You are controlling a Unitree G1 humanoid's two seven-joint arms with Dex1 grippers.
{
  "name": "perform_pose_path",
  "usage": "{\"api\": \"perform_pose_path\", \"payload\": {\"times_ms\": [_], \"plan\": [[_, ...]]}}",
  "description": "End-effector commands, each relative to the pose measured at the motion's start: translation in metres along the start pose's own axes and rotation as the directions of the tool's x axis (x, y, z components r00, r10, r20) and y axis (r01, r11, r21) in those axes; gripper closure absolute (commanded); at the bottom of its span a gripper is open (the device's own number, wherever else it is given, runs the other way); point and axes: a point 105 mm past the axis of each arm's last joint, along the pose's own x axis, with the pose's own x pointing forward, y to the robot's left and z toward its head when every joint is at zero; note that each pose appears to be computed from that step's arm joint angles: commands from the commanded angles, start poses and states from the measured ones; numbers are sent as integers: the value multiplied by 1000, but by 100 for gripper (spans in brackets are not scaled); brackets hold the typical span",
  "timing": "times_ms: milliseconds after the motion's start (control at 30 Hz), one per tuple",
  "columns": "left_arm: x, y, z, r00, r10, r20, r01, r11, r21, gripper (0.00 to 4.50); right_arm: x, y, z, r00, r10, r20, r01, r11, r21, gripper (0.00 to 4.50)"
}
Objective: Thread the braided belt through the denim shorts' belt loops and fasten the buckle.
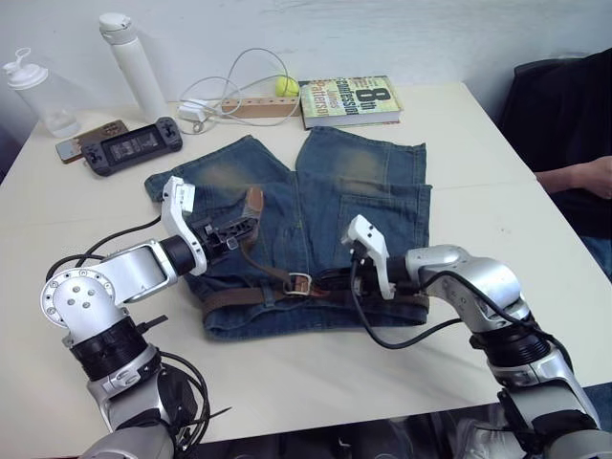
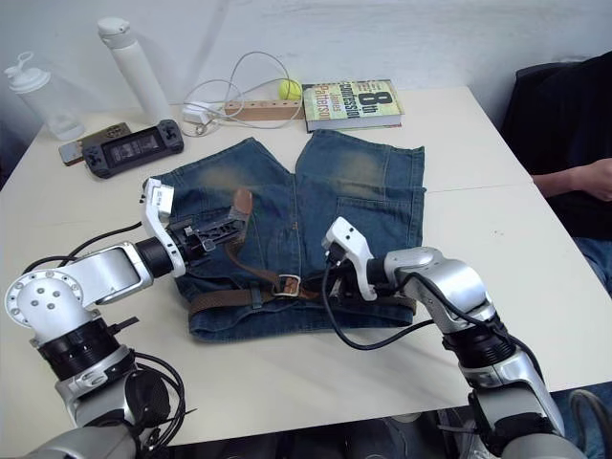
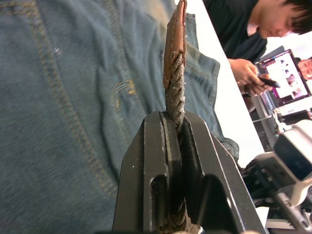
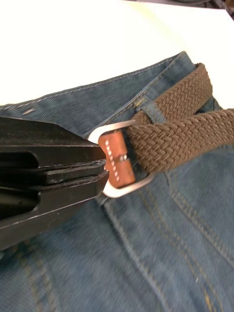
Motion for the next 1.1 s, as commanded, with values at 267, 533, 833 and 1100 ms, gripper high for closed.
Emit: {"api": "perform_pose_path", "payload": {"times_ms": [267,533,833,1100], "plan": [[-7,-25,11,994,-91,59,80,981,178,450,25,6,22,997,33,75,-29,998,-55,447],[-22,-23,19,947,-222,233,159,952,261,450,33,8,14,997,49,59,-46,997,-59,447],[-27,-2,23,884,-312,347,305,949,76,450,29,10,17,995,78,65,-73,995,-68,447],[-14,1,5,894,-339,294,338,940,57,450,21,6,30,991,82,110,-77,996,-52,447]]}}
